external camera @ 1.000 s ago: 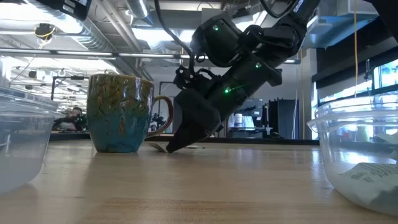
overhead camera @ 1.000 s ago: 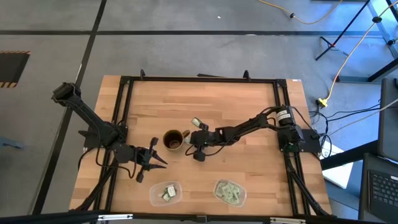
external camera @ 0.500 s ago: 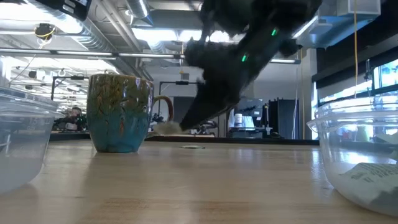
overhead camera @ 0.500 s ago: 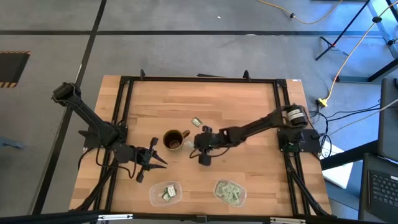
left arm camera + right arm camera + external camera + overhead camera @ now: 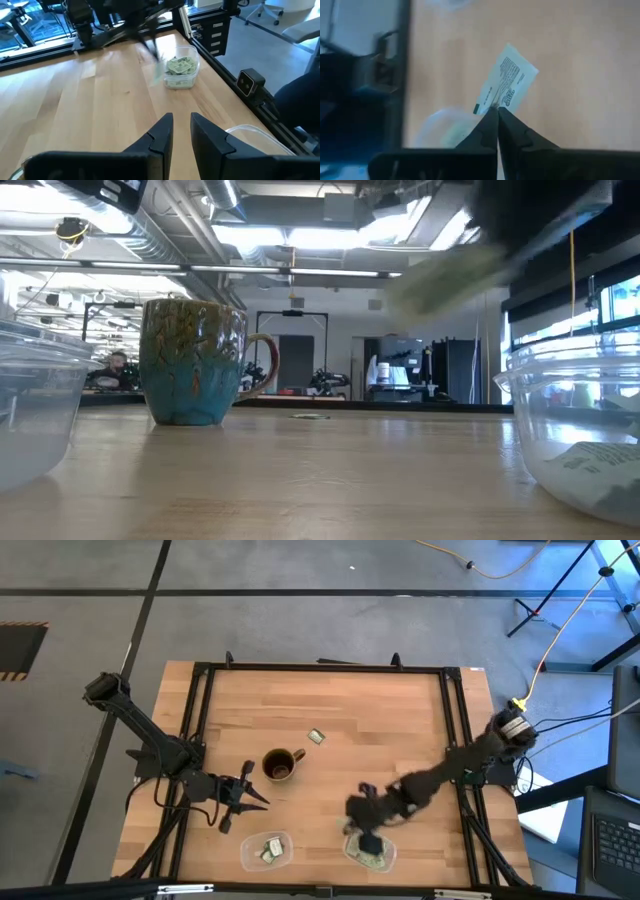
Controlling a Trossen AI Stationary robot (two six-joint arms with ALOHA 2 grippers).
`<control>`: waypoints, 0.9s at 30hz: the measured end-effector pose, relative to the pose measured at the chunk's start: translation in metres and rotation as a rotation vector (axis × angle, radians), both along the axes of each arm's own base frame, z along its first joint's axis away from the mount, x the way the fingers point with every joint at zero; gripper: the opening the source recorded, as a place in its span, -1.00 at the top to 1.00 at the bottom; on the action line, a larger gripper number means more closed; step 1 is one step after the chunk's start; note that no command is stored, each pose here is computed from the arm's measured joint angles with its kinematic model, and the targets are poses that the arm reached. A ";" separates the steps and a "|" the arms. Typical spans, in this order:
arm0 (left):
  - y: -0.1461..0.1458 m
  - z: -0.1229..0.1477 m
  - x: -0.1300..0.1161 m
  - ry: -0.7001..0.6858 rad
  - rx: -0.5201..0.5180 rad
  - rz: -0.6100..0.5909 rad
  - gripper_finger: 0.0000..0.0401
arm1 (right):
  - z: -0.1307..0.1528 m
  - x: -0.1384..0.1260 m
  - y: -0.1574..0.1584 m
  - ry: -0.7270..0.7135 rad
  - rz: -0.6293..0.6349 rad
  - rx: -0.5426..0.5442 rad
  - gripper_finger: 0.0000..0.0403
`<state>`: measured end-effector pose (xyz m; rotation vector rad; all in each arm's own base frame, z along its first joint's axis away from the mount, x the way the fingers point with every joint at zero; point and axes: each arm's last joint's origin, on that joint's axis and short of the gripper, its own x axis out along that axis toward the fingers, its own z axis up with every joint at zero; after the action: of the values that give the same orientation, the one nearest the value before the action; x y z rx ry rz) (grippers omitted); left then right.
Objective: Pick and place items into bin
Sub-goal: Put the white stevia packet into the right transparent bin
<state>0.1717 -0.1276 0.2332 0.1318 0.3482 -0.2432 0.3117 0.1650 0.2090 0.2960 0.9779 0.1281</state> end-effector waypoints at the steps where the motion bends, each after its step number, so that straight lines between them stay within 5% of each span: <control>1: 0.000 0.000 0.000 0.000 0.001 0.000 0.70 | 0.000 -0.005 0.009 0.010 0.002 0.022 0.99; 8: 0.000 0.000 0.000 -0.013 0.035 0.004 0.70 | -0.013 -0.046 0.053 0.155 -0.103 0.029 0.99; 13: 0.001 0.000 0.000 -0.019 0.055 -0.002 0.70 | -0.014 -0.063 0.067 0.114 -0.155 -0.035 0.98; 27: 0.000 0.000 0.000 -0.018 0.052 -0.001 0.70 | -0.028 -0.064 0.078 0.100 -0.154 -0.064 0.98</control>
<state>0.1720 -0.1272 0.2336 0.1855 0.3366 -0.2342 0.2480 0.2429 0.1809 0.3204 1.0524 -0.0584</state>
